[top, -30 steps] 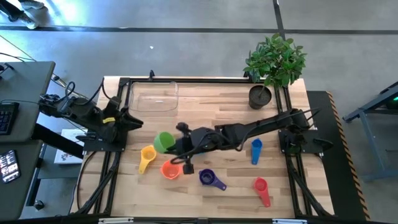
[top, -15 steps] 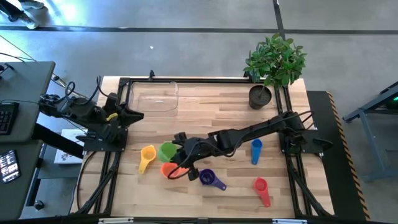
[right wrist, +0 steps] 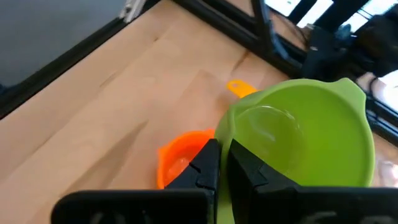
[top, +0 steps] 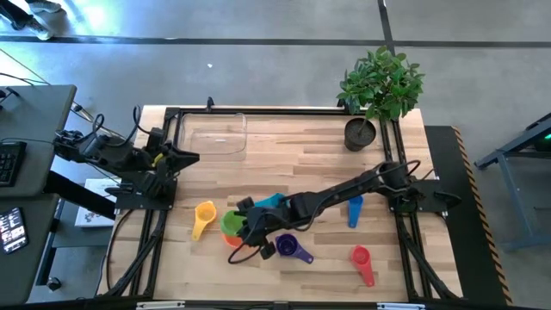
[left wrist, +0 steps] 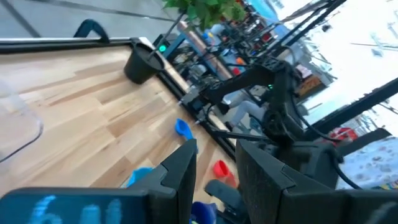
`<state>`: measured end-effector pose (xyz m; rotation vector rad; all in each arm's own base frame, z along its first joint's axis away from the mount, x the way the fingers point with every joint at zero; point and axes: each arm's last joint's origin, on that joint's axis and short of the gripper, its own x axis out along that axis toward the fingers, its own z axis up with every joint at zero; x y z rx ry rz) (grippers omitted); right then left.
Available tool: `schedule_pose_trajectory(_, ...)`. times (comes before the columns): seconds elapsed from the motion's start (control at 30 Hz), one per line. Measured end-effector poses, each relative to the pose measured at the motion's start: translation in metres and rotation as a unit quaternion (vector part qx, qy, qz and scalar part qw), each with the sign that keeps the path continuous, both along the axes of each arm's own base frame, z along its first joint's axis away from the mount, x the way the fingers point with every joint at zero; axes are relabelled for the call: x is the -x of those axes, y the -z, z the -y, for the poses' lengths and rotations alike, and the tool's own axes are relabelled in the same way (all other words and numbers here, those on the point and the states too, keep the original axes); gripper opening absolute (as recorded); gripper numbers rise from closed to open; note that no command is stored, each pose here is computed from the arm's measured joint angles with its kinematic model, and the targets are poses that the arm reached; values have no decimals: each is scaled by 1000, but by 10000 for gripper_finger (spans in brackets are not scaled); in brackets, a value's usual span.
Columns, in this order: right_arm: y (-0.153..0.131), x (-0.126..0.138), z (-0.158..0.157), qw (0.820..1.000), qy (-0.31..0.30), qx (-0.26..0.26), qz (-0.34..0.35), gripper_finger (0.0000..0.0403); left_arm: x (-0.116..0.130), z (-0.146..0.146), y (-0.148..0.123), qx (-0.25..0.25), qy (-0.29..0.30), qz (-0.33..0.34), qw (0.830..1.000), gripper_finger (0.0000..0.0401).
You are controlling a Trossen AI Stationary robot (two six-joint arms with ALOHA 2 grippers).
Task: Nest measuring cups in basket
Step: Stack the green measuring cup on top of the orange measuring cup
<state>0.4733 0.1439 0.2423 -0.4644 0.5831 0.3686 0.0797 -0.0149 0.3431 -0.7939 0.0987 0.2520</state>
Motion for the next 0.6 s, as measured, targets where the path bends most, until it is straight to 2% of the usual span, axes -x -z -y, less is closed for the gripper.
schedule_pose_trajectory(0.3, 19, -6, -4, 1000, -24, 0, -10, 4, 2, -1, 9, 22, -14, -38, 999, 101)
schedule_pose_trajectory(0.6, 34, -8, -5, 999, -39, 15, -32, 4, 3, -1, 10, 26, -16, -41, 999, 101)
